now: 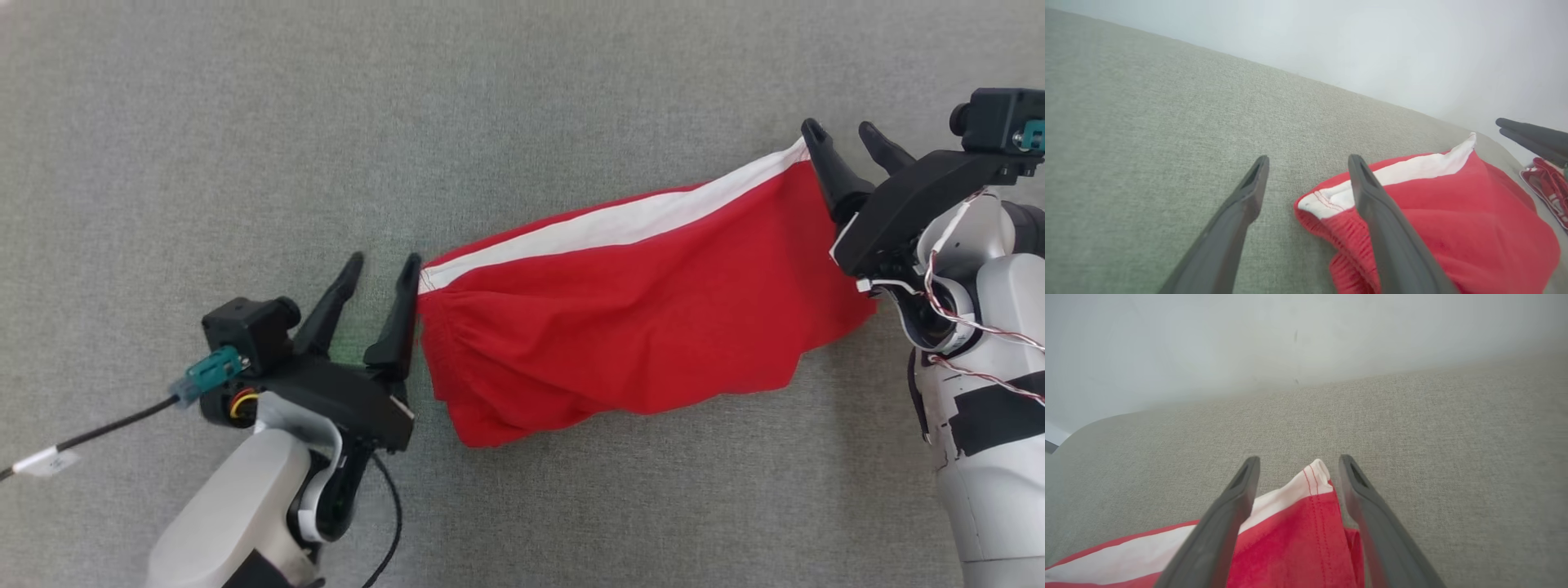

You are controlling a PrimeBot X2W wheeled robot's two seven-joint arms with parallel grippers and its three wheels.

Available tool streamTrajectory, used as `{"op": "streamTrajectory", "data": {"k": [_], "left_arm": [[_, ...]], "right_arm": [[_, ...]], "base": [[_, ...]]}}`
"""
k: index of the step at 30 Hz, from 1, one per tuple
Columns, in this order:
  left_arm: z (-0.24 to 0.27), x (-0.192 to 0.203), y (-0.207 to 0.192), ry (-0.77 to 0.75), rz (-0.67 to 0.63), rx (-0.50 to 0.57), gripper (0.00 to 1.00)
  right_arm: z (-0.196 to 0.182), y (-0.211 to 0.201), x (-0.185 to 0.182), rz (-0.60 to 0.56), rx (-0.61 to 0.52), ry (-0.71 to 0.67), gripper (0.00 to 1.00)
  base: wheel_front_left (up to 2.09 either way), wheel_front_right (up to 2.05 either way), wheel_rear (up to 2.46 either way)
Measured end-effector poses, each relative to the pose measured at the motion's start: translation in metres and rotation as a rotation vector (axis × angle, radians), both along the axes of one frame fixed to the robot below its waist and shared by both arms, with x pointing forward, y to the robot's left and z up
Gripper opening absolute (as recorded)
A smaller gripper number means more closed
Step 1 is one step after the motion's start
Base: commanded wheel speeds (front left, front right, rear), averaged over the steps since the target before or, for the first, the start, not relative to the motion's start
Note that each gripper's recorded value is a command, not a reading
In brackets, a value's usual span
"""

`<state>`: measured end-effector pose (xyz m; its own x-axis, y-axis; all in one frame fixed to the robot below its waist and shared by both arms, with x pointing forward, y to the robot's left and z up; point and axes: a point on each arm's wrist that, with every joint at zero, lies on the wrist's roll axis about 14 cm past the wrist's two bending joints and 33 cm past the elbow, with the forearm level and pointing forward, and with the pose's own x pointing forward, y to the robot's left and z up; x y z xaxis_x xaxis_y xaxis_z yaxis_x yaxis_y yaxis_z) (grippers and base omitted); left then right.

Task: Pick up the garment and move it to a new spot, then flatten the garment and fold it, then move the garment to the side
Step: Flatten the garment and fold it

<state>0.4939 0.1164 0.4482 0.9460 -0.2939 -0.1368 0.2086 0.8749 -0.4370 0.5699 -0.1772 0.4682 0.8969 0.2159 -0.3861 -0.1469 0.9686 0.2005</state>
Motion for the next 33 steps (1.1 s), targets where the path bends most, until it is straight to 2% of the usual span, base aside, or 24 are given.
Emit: {"op": "streamTrajectory", "data": {"k": [7,14,18,25,33], "left_arm": [[0.023,-0.018,0.021,-0.111,0.051,0.197,1.00],[0.048,-0.060,0.020,-0.229,0.048,0.299,1.00],[0.065,-0.076,0.029,-0.285,0.123,0.316,1.00],[0.053,-0.102,0.041,-0.254,0.203,0.347,1.00],[0.032,-0.111,0.044,-0.203,0.190,0.365,1.00]], "right_arm": [[0.011,-0.021,-0.028,-0.015,-0.040,0.087,1.00],[0.015,-0.051,-0.064,-0.086,-0.057,0.176,1.00],[0.009,-0.052,-0.080,-0.103,-0.046,0.241,1.00],[0.003,-0.045,-0.078,-0.116,-0.041,0.291,1.00],[-0.012,-0.044,-0.059,-0.142,-0.096,0.375,1.00]], "base": [[0.00,0.00,0.00],[0.00,0.00,0.00],[0.00,0.00,0.00],[0.00,0.00,0.00],[0.00,0.00,0.00]]}}
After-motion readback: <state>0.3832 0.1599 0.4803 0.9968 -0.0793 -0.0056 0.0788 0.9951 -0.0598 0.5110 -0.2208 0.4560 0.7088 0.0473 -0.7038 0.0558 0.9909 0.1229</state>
